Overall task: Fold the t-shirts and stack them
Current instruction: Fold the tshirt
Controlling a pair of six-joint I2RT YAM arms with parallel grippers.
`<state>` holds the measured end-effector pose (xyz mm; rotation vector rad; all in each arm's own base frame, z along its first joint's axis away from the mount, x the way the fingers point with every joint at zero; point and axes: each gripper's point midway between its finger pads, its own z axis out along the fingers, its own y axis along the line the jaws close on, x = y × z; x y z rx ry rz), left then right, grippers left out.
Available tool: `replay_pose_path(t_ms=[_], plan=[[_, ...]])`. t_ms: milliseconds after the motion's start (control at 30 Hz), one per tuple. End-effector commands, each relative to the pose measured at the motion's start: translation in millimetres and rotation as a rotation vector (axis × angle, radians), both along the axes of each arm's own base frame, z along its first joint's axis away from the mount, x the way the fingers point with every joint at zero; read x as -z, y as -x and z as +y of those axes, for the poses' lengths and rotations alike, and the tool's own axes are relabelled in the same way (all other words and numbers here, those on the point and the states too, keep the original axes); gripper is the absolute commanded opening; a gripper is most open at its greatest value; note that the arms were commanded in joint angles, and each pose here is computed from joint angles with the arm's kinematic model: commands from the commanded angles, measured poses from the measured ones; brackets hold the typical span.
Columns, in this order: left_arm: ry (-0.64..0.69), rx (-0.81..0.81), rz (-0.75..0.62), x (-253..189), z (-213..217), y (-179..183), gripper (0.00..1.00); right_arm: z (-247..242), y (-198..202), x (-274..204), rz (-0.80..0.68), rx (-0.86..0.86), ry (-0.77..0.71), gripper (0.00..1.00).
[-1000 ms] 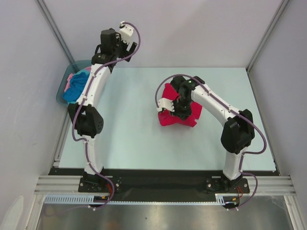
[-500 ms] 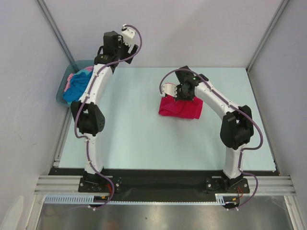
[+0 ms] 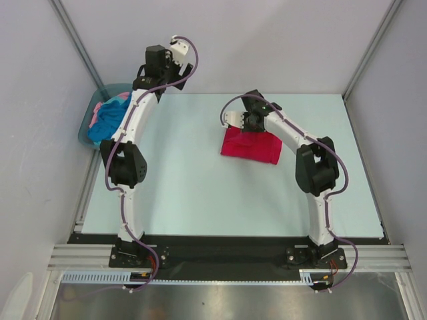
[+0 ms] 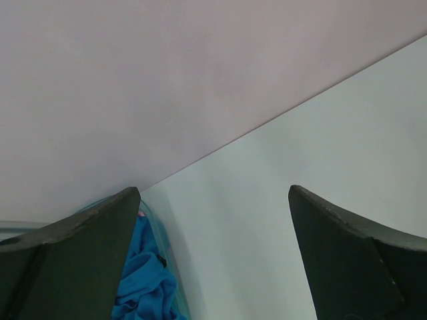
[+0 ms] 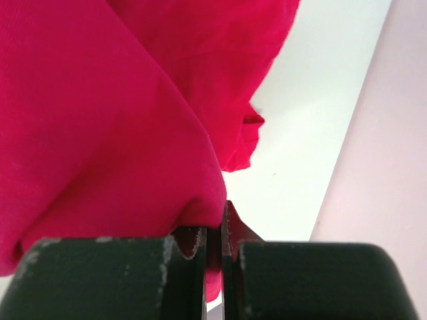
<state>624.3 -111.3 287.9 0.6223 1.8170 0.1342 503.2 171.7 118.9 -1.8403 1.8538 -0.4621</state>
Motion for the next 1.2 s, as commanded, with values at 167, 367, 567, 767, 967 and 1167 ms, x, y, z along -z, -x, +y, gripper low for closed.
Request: replay_pose_path(t_ms=[167, 367, 567, 767, 967, 1167], plan=[[0.036, -0.018, -0.061, -24, 5, -5, 1.0, 0, -44, -12, -0.133, 0.027, 0.001, 0.0], [0.04, -0.024, -0.061, -24, 7, -6, 1.0, 1, -61, 1, -0.191, 0.078, 0.02, 0.3], [0.05, -0.032, -0.054, -23, 10, -5, 1.0, 5, -71, -4, -0.267, 0.145, -0.018, 1.0], [0.063, -0.041, -0.04, -20, 12, -2, 1.0, 8, -72, -50, -0.364, 0.19, -0.079, 0.99], [0.084, -0.045, -0.028, -17, 12, 1, 1.0, 5, -36, -67, -0.278, 0.159, -0.082, 0.9], [0.126, -0.04, -0.005, -12, 7, 3, 1.0, -12, -42, -82, -0.356, 0.228, -0.087, 0.88]])
